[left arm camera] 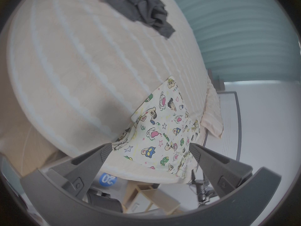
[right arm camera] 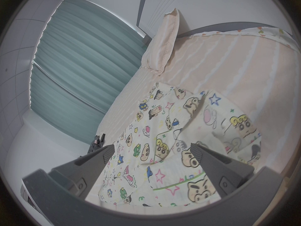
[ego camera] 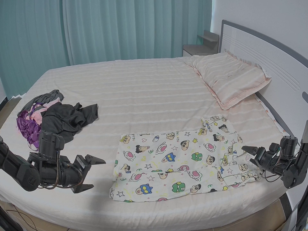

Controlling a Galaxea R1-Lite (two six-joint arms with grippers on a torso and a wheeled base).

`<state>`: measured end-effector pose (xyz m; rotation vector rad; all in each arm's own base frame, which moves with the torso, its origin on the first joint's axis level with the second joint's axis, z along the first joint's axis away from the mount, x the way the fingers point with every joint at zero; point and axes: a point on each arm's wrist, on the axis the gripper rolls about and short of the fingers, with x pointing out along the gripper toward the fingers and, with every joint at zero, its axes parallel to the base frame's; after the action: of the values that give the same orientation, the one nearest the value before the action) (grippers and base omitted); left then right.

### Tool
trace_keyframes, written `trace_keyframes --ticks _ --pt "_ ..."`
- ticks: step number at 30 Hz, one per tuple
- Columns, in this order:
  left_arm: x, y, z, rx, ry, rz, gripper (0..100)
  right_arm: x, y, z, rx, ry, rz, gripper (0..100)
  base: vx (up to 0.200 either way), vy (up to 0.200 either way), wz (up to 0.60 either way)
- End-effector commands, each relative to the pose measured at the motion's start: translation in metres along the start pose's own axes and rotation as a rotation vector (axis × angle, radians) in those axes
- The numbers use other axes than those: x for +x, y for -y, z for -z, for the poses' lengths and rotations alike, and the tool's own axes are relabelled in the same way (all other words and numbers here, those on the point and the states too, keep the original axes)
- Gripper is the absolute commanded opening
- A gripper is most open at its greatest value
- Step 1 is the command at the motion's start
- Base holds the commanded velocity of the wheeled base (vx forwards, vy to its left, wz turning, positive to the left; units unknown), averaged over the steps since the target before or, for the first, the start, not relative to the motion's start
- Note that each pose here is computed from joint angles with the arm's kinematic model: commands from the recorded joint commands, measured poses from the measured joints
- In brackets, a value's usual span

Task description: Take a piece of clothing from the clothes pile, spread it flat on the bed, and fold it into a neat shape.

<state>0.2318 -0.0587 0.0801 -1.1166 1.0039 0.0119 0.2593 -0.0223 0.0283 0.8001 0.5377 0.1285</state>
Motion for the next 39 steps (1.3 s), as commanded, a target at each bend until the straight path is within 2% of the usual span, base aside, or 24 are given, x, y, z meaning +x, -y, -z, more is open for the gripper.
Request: trace_keyframes --ticks 1,3,8,13,16,22,23,31,35,39 --pt "0.006 0.017 0.013 0.150 -0.022 0.030 100 -0.004 0.002 0.005 0.001 -0.003 0.000 100 0.000 0.000 0.00" --pt "0.019 0.021 0.014 0.202 -0.042 0.018 100 -0.005 0.002 0.005 -0.001 0.002 -0.002 100 0.000 0.000 0.00" --pt "0.046 0.027 0.005 0.258 -0.053 -0.007 100 -0.007 0.002 0.008 -0.002 -0.009 -0.002 100 0.000 0.000 0.00" --pt "0.074 0.021 0.003 0.345 -0.083 -0.050 100 -0.007 0.002 0.008 0.000 -0.011 -0.001 100 0.000 0.000 0.00" --pt "0.089 0.018 0.011 0.399 -0.109 -0.057 100 -0.007 0.002 0.008 -0.002 -0.011 -0.001 100 0.000 0.000 0.00" --pt "0.099 0.019 0.019 0.432 -0.087 -0.039 100 -0.005 0.004 0.010 -0.004 -0.021 0.006 100 0.000 0.000 0.00" --pt "0.102 0.017 0.026 0.446 -0.102 -0.038 100 -0.004 0.006 0.011 -0.004 -0.026 0.010 100 0.000 0.000 0.00" --pt "0.101 0.015 0.037 0.460 -0.130 -0.048 100 -0.005 0.006 0.011 -0.007 -0.019 0.006 100 0.000 0.000 0.00" --pt "0.101 0.008 0.046 0.478 -0.151 -0.077 100 -0.005 0.007 0.012 -0.005 -0.020 0.008 100 0.000 0.000 0.00" --pt "0.107 0.003 0.046 0.482 -0.110 -0.125 100 -0.005 0.007 0.012 -0.005 -0.020 0.011 100 0.000 0.000 0.00"
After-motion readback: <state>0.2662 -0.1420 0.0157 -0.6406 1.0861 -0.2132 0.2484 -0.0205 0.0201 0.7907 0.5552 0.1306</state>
